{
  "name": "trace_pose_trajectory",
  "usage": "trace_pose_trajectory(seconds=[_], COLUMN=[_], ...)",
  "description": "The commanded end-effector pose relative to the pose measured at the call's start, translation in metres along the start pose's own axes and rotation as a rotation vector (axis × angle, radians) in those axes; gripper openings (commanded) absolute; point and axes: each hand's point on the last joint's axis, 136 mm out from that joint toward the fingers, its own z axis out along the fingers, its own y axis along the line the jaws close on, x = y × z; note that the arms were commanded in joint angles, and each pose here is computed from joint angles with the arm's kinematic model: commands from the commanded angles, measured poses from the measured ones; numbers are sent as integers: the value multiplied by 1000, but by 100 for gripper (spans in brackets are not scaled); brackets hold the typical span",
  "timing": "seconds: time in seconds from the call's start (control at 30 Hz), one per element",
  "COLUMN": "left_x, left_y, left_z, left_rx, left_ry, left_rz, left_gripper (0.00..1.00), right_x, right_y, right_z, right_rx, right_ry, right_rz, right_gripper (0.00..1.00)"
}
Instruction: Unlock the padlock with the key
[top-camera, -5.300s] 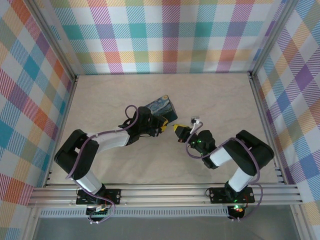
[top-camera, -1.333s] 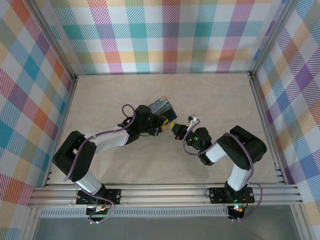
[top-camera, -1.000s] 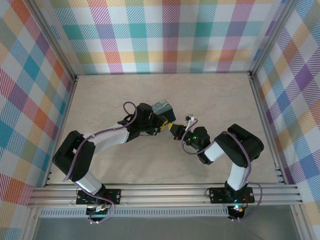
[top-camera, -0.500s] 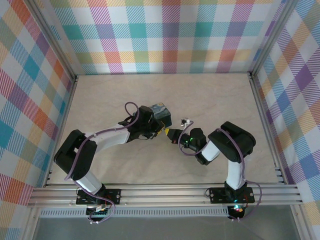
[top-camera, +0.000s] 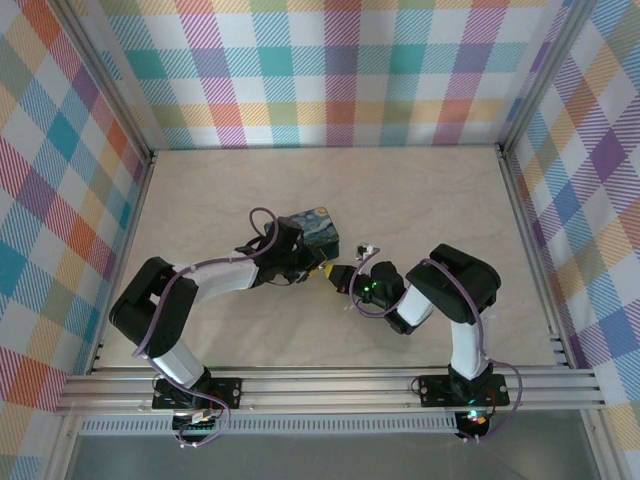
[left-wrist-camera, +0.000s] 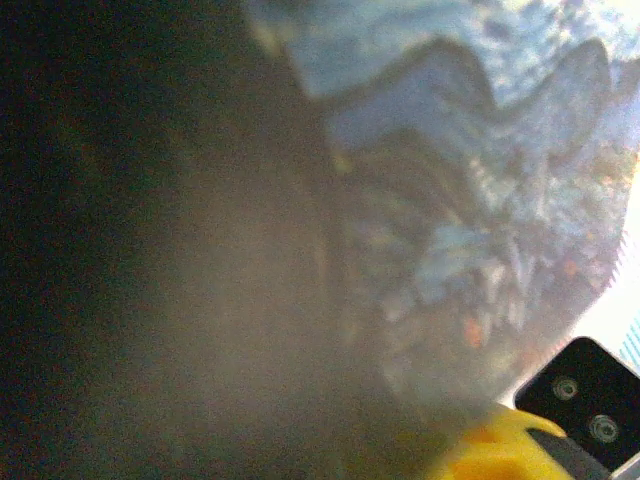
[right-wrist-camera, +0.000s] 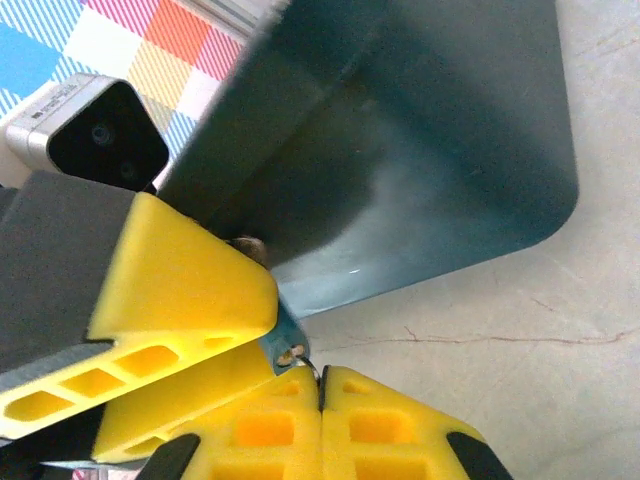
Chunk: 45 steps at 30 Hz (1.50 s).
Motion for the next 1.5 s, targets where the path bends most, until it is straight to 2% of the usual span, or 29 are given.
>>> trace_pose_trajectory(seconds=[0.0, 0.23, 0.37, 0.5, 0.8, 1.1, 1.47], left_x=[0, -5, -5, -2, 6, -24, -73], left_y=[-15, -14, -6, 4, 16, 31, 59], left_z=[-15, -44, -58, -62, -51, -40, -36], left_rx=[76, 105, 165, 252, 294, 194, 59], left_ry=[2, -37, -78, -119, -152, -218, -282], left_rz=[35, 25, -36, -101, -111, -93, -23], left_gripper=[40, 64, 68, 64, 54, 30, 26], right_x=[-4, 7, 9, 8, 8, 8, -2], right_y=[-7, -10, -10, -6, 2, 1, 13], right_z=[4, 9, 9, 9, 11, 12, 22], right_rx=[38, 40, 40, 31, 31, 37, 4], right_ry=[-30, -13, -21, -25, -21, -22, -42], right_rz=[46, 88, 114, 155, 185, 175, 155], right_gripper=[0, 0, 0, 0, 0, 0, 0])
